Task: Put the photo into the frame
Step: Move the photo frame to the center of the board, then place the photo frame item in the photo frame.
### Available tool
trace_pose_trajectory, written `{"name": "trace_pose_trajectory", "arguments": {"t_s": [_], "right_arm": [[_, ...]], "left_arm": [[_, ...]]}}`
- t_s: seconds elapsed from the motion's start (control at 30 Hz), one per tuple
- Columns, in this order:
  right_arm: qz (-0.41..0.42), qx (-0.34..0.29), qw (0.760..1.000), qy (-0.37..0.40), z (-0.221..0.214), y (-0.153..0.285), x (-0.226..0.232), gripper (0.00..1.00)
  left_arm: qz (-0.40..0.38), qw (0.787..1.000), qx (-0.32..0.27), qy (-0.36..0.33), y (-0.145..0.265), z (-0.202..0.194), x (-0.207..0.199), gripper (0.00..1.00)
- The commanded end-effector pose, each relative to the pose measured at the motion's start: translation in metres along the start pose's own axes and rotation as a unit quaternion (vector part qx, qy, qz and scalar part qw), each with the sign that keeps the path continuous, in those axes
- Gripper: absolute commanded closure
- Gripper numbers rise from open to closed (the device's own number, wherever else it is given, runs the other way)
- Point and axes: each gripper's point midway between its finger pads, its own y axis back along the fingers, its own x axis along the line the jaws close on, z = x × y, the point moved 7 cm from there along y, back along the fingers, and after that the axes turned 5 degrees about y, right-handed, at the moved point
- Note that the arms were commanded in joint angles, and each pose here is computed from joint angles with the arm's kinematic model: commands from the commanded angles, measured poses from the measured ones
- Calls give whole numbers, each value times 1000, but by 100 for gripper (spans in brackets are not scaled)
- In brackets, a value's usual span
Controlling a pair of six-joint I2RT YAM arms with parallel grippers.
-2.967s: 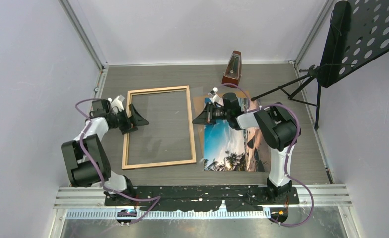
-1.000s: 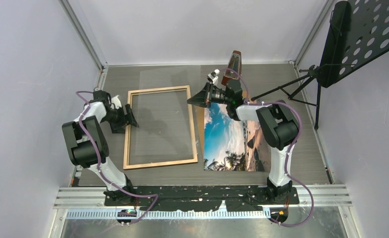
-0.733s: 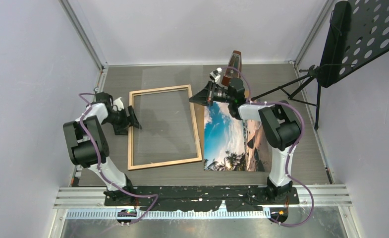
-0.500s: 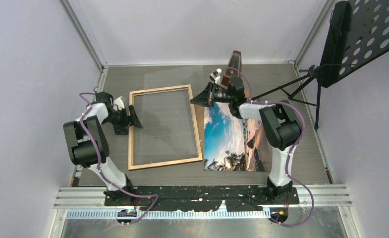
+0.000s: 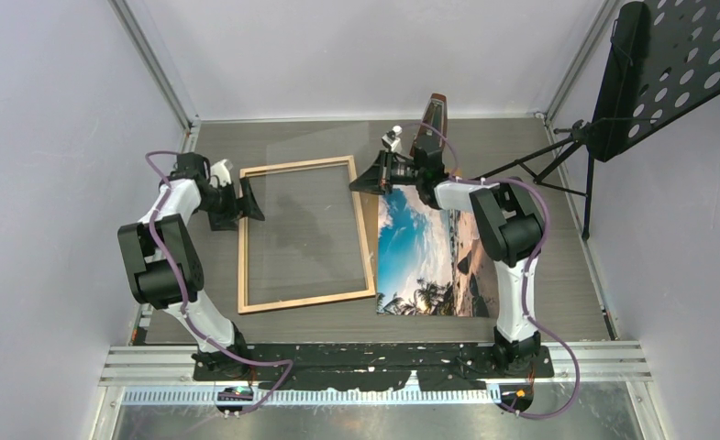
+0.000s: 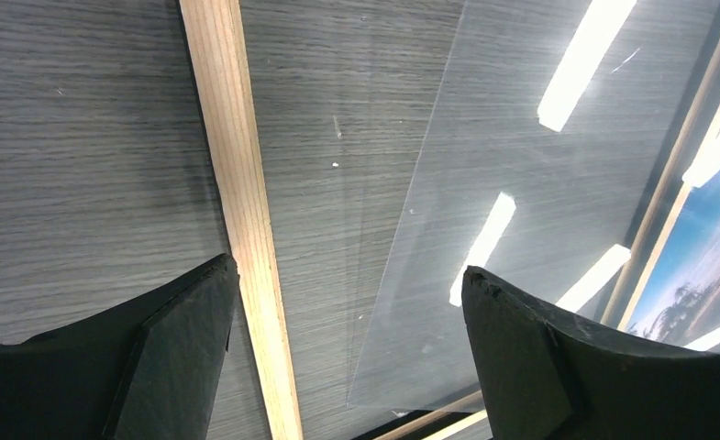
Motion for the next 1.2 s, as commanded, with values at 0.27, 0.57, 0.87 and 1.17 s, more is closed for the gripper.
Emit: {"name": "trace_pose_trajectory", "arguments": {"t_s": [0.27, 0.57, 0.87, 1.17], "right_arm": [[83, -8, 996, -11, 13, -5, 31, 94], [96, -1, 995, -30, 3, -12, 30, 94], [102, 14, 994, -46, -10, -28, 23, 94], [85, 24, 995, -46, -17, -36, 8, 94]], "left_arm": [[-6, 999, -31, -39, 18, 14, -9, 0], [-32, 996, -66, -49, 46, 26, -16, 0], [-38, 994, -77, -70, 57, 31, -13, 0], [-33, 997, -54, -35, 31, 19, 1, 4]]}}
